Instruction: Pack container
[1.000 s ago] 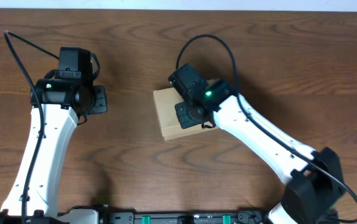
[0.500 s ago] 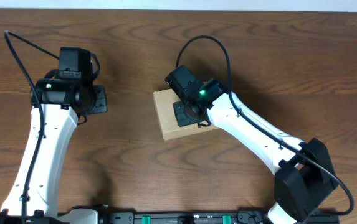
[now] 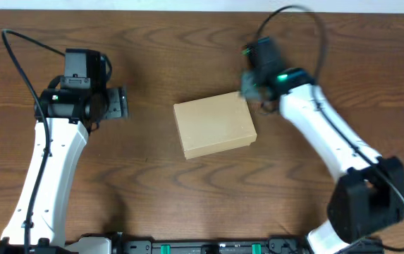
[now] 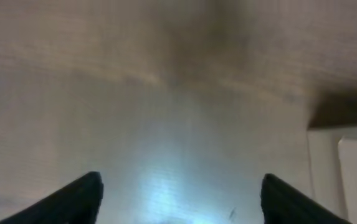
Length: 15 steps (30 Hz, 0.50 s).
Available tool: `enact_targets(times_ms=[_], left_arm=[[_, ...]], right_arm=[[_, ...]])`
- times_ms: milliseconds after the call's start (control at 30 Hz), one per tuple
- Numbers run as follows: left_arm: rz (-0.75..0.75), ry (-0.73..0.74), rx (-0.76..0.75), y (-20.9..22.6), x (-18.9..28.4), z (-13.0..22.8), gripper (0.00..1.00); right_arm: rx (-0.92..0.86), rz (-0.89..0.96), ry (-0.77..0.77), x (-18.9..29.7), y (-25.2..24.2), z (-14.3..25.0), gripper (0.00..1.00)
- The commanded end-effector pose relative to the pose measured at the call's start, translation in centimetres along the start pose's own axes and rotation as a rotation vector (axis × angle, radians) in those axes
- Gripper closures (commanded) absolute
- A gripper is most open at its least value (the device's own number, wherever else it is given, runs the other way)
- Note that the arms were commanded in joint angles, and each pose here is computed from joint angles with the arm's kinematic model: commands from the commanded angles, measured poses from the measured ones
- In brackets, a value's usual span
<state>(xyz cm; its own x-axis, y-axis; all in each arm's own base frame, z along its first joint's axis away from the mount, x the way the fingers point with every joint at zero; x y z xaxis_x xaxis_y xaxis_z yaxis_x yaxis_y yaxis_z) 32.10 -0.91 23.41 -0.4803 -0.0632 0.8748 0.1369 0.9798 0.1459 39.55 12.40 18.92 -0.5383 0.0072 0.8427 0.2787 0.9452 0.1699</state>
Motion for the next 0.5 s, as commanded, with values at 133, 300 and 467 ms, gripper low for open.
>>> enact_targets(times_ms=[133, 300, 467], left_arm=[[-0.062, -0.099, -0.012, 1.4, 0.7, -1.5, 0.23], [-0.08, -0.189, 0.067, 0.8, 3.8, 0.3, 0.23], [-0.068, -0.361, 0.042, -1.1, 6.8, 4.7, 0.21]], right_arm=[[-0.123, 0.165, -0.198, 2.1, -8.1, -6.8, 0.32], [-0.164, 0.139, -0.298, 5.4, -9.2, -7.0, 0.31], [-0.167, 0.057, -0.44, 9.0, -10.4, -5.1, 0.31]])
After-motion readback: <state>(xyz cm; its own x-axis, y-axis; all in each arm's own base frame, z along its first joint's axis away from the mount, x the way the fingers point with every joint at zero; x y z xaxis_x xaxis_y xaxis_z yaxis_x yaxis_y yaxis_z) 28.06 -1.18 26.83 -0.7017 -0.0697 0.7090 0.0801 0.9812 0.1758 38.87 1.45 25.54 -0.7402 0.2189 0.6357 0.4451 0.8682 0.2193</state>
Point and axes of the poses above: each gripper's point midway between its finger pads, its own x axis back along the fingers, its own y axis along the line the jaws close on, z = x × y, the point moved 6 cm from there along x, back along the fingers, and after that the axes turned 15 degrees about -x, right-handed, at the moved point
